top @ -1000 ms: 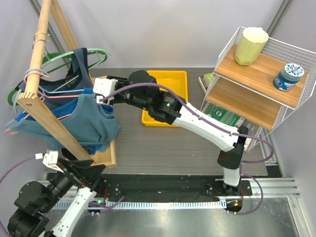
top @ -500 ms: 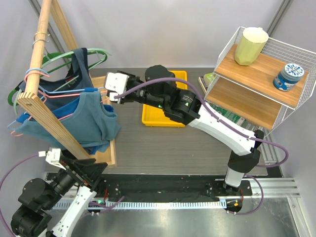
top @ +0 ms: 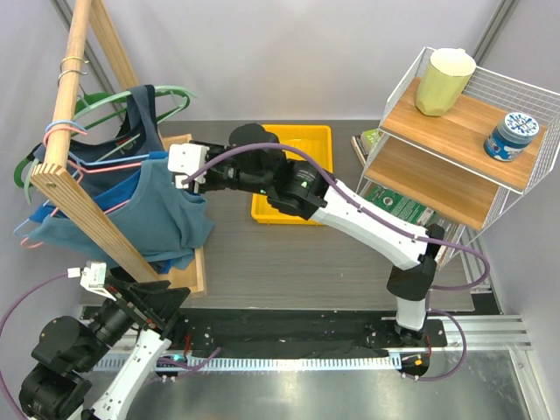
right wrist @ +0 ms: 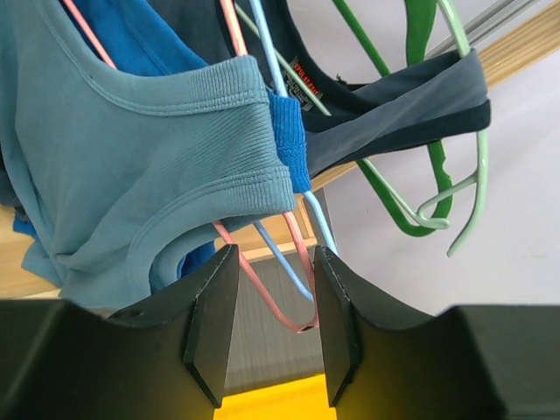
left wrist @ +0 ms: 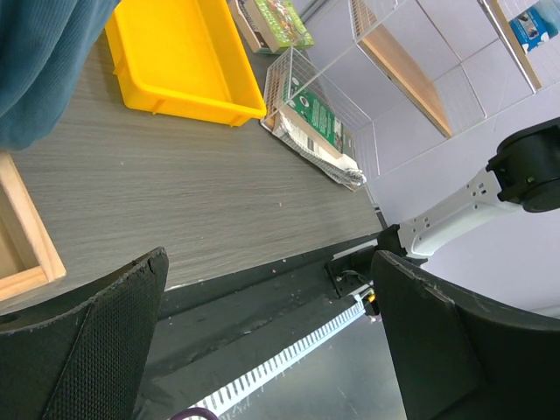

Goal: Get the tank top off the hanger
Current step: Pick up the hanger from the clothesline.

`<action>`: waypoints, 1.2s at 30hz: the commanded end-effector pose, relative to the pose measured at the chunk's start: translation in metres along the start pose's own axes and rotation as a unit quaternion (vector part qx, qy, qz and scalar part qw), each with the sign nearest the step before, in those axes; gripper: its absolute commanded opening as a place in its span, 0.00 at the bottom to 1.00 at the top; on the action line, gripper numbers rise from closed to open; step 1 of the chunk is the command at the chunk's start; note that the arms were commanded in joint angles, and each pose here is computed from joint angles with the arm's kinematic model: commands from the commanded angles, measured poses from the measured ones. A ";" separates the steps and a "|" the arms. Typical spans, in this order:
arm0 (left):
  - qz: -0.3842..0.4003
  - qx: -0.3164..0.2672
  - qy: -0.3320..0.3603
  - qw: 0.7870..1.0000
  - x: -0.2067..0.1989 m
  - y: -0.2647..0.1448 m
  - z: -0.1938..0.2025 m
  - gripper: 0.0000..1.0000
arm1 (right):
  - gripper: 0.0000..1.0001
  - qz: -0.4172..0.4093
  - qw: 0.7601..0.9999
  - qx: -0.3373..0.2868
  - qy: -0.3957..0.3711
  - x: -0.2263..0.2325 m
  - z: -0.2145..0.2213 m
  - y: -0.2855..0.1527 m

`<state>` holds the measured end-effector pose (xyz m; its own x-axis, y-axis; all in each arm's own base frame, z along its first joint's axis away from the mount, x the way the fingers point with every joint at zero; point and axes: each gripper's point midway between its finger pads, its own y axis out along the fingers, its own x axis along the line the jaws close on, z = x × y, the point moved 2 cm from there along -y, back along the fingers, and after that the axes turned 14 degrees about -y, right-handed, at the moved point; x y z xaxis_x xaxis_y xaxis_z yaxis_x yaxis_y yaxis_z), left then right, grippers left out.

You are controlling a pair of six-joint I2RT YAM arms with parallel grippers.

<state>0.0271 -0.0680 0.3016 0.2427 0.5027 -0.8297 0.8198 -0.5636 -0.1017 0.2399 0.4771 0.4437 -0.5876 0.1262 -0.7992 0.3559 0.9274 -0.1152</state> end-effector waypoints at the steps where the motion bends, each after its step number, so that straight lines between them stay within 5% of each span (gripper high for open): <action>1: 0.042 -0.015 0.010 0.999 -0.011 -0.012 -0.002 0.98 | 0.45 0.035 0.999 -0.002 -0.024 -0.022 -0.006 0.000; 20: 0.046 -0.017 0.010 0.999 -0.012 -0.014 -0.002 0.98 | 0.41 0.029 0.998 0.015 -0.047 -0.019 0.004 0.011; 30: 0.076 -0.003 0.005 0.997 -0.031 -0.012 -0.005 0.95 | 0.18 0.030 0.999 0.008 -0.041 -0.019 0.000 0.009; 36: 0.076 -0.008 -0.004 0.997 -0.029 -0.013 -0.004 0.95 | 0.14 0.033 0.998 0.015 -0.056 -0.016 0.004 0.014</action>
<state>0.0207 -0.0736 0.3135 0.2927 0.4589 -0.8389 0.7933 -0.6063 -0.0549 0.2576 0.4900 0.4327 -0.5173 0.0960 -0.8504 0.3922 0.9098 -0.1359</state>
